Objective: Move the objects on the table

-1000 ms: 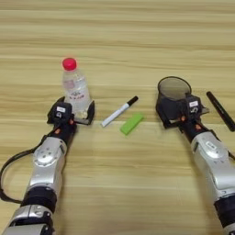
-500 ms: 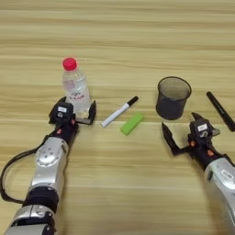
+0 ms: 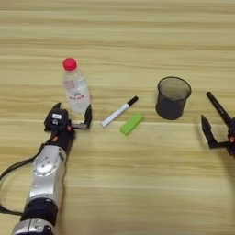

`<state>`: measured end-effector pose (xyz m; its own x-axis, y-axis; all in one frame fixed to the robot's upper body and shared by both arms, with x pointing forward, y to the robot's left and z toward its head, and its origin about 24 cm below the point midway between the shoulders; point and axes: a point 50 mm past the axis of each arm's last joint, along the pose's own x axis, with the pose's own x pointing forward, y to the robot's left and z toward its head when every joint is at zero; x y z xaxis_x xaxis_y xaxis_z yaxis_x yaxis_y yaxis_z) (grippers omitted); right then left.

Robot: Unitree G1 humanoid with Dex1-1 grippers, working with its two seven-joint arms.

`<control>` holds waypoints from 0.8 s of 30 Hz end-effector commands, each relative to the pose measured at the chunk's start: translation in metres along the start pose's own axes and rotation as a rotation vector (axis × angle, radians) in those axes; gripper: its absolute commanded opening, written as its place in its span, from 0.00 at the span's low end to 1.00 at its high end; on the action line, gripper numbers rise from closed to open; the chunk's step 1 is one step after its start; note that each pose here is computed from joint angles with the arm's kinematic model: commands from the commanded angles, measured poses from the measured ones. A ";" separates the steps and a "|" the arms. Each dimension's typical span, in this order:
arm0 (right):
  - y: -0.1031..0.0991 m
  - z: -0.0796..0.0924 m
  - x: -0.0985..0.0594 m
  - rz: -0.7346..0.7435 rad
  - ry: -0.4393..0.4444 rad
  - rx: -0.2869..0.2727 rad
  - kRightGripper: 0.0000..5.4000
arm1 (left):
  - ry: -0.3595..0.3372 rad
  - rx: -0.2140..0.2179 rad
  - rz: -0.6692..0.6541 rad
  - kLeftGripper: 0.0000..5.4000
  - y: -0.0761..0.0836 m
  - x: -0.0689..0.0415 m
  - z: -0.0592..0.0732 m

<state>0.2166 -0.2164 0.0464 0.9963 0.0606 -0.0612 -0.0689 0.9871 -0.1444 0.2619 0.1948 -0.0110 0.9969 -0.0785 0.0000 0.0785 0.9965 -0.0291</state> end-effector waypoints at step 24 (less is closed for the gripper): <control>-0.030 -0.043 0.029 0.016 0.236 0.140 0.84 | -0.031 0.003 0.056 1.00 0.002 -0.002 0.001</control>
<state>0.2435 -0.2531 0.0106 0.9708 0.0205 -0.2389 -0.0297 0.9989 -0.0352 0.2611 0.1967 -0.0085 0.9991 -0.0270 0.0334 0.0278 0.9993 -0.0237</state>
